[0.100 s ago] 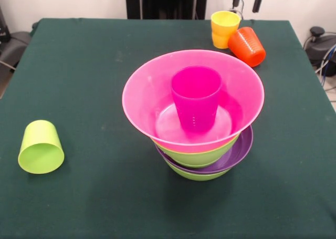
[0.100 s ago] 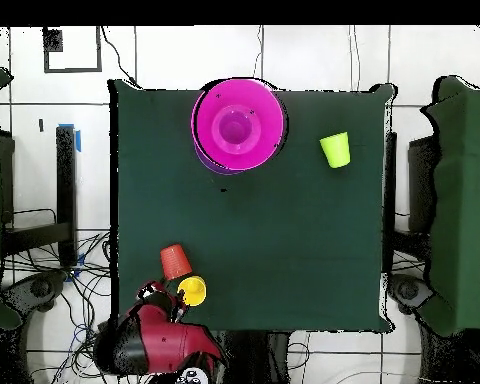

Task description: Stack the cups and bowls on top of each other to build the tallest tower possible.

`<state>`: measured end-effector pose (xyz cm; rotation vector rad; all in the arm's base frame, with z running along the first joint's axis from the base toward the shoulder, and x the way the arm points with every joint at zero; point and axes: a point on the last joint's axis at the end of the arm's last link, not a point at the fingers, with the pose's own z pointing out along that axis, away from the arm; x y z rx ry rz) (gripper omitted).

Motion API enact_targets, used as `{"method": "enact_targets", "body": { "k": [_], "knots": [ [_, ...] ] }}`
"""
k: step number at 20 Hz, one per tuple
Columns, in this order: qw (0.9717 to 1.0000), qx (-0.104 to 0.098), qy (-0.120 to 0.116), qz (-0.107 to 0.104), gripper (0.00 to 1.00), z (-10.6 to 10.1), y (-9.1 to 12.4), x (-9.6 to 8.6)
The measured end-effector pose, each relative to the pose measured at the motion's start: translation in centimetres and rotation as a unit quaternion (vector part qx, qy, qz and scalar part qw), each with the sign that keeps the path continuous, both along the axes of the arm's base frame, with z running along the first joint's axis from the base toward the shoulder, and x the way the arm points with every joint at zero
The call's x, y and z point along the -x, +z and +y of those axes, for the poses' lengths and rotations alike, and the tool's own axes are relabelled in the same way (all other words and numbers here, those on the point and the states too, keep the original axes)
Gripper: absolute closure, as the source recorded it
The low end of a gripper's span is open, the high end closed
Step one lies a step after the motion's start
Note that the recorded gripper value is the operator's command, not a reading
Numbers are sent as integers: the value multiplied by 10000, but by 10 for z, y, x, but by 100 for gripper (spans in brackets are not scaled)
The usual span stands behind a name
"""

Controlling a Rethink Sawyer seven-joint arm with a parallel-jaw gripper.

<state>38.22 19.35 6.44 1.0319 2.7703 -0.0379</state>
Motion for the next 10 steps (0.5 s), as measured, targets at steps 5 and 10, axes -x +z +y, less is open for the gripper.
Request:
{"method": "enact_targets", "body": {
  "k": [5,10],
  "knots": [
    [10000,-9,37,-1,0,1,-7,11],
    [10000,1,72,-5,0,3,-26,27]
  ]
}}
